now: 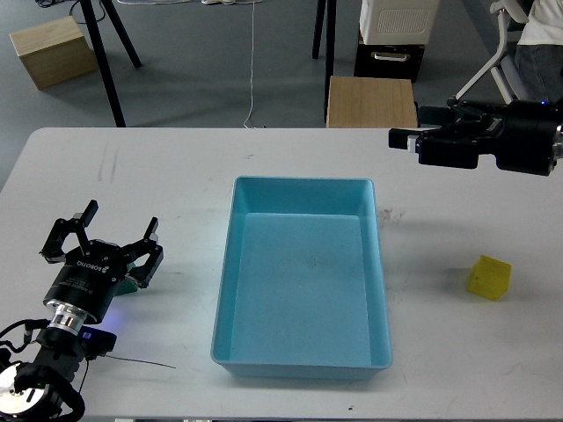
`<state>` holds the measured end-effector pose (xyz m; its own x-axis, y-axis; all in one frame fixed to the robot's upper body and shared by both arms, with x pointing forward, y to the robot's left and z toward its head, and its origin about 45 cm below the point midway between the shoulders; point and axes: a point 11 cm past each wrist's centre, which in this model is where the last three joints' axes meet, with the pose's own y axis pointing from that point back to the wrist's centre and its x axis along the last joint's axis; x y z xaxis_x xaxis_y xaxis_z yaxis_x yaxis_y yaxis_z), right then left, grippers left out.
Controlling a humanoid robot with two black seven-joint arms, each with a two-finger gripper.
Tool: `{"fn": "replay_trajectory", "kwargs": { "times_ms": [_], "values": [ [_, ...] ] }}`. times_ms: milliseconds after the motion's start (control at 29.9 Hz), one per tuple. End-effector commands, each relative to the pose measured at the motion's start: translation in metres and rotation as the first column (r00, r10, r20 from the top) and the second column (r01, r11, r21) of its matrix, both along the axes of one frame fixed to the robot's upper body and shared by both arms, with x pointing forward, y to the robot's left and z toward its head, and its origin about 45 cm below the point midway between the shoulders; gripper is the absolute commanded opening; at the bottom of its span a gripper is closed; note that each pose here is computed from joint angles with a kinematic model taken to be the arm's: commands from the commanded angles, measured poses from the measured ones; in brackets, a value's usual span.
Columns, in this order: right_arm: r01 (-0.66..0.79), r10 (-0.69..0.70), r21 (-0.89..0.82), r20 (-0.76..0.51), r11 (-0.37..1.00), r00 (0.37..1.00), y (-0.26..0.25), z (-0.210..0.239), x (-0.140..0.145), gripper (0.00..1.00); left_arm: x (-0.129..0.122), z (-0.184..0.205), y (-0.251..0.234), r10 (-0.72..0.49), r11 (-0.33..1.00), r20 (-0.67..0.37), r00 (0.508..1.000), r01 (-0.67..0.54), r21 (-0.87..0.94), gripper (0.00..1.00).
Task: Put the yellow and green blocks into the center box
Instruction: 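Move the right gripper over the yellow cube and lower it, then close the right gripper around the yellow cube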
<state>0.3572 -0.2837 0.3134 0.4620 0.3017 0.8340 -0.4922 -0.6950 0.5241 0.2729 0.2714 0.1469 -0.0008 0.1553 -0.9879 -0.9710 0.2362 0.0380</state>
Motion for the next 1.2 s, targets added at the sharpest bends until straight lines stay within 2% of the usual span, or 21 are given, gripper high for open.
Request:
{"fn": "replay_trajectory", "kwargs": {
  "times_ms": [0, 134, 234, 301, 602, 1170],
  "values": [
    [-0.038, 0.032, -0.175, -0.034, 0.984, 0.999, -0.016, -0.024, -0.015, 0.98, 0.001, 0.0, 0.001, 0.002, 1.0, 0.001, 1.0, -0.002, 0.002, 1.0],
    [-0.057, 0.037, -0.308, -0.07, 0.95, 0.997, -0.04, -0.049, -0.03, 0.97, 0.002, 0.0, 0.001, 0.004, 1.0, 0.003, 1.0, -0.004, 0.003, 1.0],
    [-0.095, 0.06, -0.401, -0.098, 0.911, 0.993, -0.05, -0.067, -0.039, 0.9, 0.004, 0.002, 0.004, 0.016, 1.0, 0.011, 1.0, -0.016, 0.002, 1.0],
    [-0.132, 0.092, -0.483, -0.105, 0.866, 0.99, -0.058, -0.078, -0.044, 0.89, 0.004, 0.003, 0.004, 0.015, 1.0, 0.012, 1.0, -0.015, 0.002, 1.0],
    [-0.181, 0.094, -0.495, -0.195, 0.85, 0.976, -0.059, -0.107, -0.058, 0.89, 0.003, 0.002, 0.005, 0.016, 1.0, 0.009, 1.0, -0.016, 0.002, 1.0],
    [-0.127, 0.008, -0.535, -0.219, 0.835, 0.976, -0.08, -0.129, -0.043, 0.9, 0.004, -0.002, 0.006, 0.023, 1.0, 0.003, 1.0, -0.023, 0.006, 1.0]
  ]
}}
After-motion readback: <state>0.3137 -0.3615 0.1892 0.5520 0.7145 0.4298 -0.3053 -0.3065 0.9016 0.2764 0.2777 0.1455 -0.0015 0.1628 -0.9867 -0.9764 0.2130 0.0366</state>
